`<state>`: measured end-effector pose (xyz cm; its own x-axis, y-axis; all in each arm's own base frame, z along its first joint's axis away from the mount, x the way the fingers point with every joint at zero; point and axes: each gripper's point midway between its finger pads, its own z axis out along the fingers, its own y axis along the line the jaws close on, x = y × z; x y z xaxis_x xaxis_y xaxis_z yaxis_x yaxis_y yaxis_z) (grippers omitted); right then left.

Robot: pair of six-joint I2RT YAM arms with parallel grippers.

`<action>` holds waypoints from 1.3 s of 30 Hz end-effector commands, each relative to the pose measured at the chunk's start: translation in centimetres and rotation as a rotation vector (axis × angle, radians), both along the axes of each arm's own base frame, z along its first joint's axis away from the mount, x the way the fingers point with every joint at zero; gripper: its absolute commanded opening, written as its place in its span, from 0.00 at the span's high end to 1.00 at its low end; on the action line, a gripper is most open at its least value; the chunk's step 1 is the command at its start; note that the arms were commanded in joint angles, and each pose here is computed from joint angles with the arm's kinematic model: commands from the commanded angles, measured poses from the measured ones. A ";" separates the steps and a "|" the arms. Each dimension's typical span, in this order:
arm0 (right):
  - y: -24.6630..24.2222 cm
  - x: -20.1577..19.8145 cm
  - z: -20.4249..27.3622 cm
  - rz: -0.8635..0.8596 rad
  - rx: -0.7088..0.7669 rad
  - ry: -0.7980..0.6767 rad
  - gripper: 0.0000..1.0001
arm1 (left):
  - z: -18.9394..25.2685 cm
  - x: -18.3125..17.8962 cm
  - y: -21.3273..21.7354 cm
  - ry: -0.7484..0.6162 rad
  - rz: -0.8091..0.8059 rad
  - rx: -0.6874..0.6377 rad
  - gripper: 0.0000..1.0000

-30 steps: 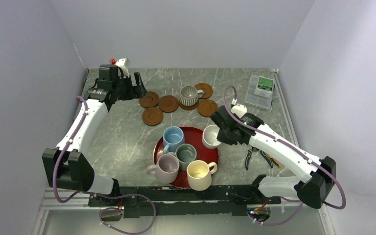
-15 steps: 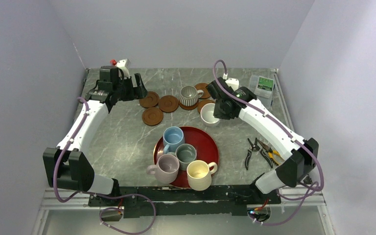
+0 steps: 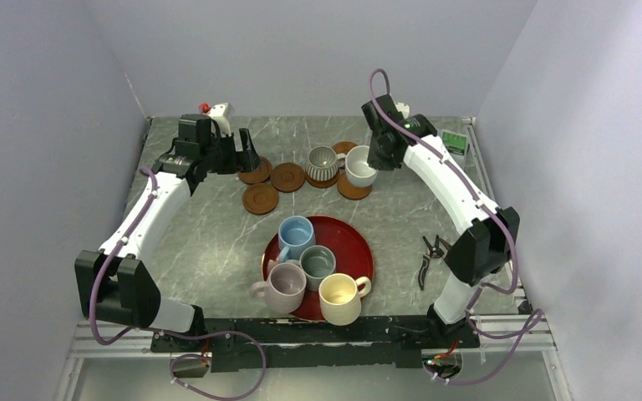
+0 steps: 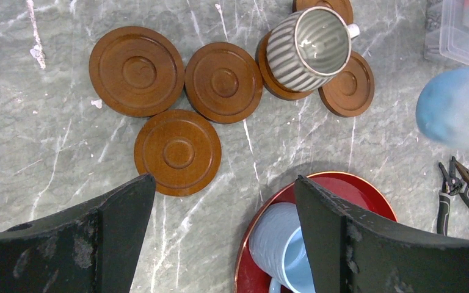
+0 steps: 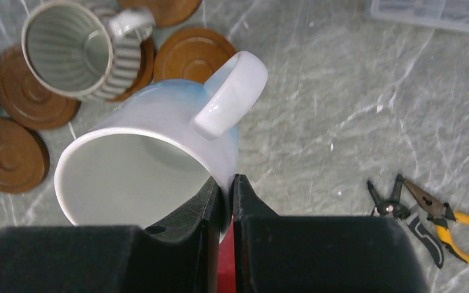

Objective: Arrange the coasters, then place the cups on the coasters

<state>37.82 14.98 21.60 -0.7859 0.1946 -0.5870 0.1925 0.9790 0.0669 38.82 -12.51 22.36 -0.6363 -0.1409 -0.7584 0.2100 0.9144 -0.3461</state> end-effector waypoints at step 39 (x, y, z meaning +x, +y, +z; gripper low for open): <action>1.7 21.0 -3.4 -0.144 0.247 -0.207 1.00 | 2.4 0.0 0.2 -0.056 0.002 0.005 0.10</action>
<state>55.98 15.94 13.25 -0.7185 0.3944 -0.5729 0.3205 0.9188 0.2305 38.64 -12.36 22.15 -0.6427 -0.1335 -0.7544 0.2066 0.9180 -0.3385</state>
